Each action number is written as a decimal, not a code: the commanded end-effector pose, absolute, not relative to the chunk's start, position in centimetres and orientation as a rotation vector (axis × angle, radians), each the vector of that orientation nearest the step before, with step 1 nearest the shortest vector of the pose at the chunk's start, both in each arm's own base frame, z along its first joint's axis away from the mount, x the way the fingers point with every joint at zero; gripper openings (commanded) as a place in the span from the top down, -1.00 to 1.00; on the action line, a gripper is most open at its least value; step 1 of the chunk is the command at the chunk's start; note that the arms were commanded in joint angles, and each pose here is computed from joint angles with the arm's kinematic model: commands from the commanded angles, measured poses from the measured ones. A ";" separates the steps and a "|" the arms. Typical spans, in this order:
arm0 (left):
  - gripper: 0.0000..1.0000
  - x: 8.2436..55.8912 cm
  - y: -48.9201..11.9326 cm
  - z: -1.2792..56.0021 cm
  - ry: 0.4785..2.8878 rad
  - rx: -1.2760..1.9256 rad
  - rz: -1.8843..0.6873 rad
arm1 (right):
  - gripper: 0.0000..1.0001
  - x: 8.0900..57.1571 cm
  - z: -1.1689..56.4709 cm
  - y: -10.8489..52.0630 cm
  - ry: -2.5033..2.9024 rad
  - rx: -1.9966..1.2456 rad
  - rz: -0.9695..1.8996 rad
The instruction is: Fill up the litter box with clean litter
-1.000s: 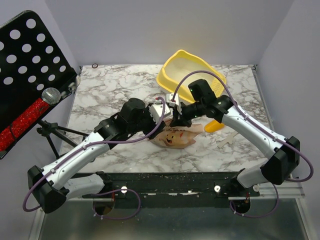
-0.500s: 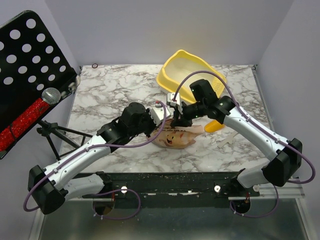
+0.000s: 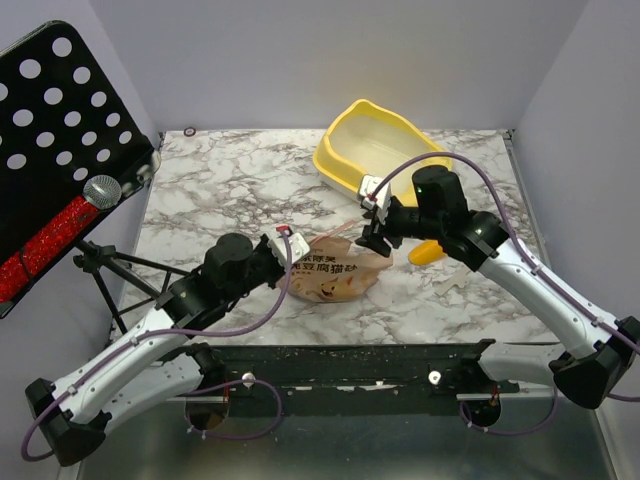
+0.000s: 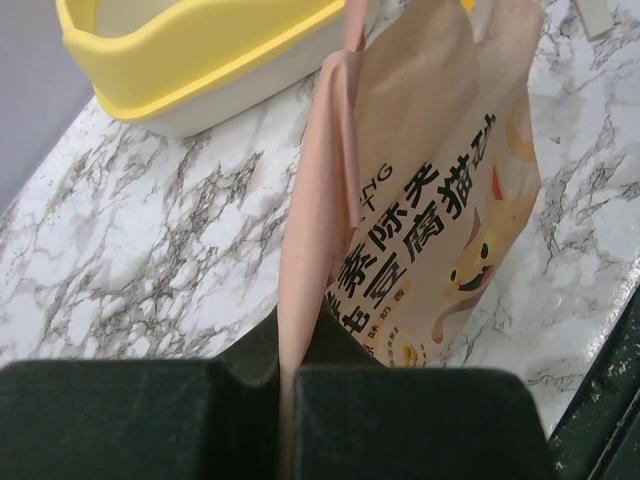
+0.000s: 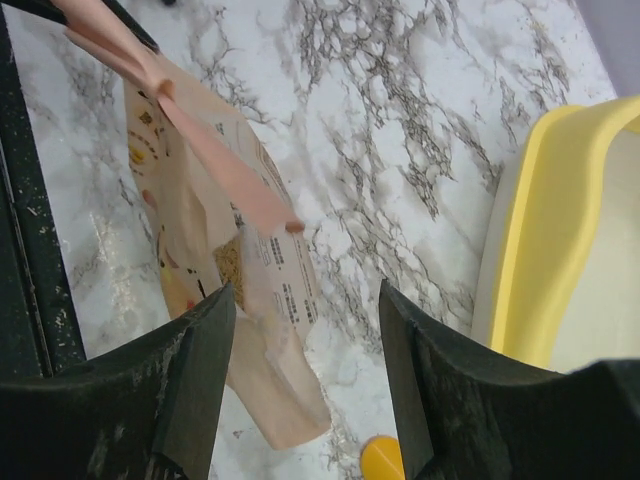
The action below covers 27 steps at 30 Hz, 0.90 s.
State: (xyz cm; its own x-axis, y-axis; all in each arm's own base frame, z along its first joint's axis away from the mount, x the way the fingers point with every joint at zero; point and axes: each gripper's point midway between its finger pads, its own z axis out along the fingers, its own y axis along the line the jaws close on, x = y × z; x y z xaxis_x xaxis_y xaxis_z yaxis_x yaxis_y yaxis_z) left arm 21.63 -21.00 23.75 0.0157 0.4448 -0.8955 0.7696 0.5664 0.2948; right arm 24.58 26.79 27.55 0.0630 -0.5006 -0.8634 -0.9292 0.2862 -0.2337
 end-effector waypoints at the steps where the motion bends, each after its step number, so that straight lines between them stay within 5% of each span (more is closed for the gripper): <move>1: 1.00 21.3 -19.2 28.2 1.422 0.960 -0.289 | -0.32 25.0 25.6 26.3 1.650 -1.394 0.504; 13: 1.00 19.2 -19.5 27.7 1.312 0.947 -0.388 | -0.28 27.7 25.6 28.0 1.633 -1.508 0.465; 27: 1.00 18.3 -19.8 27.8 1.260 0.946 -0.435 | -0.40 24.9 22.7 29.5 1.624 -1.740 0.750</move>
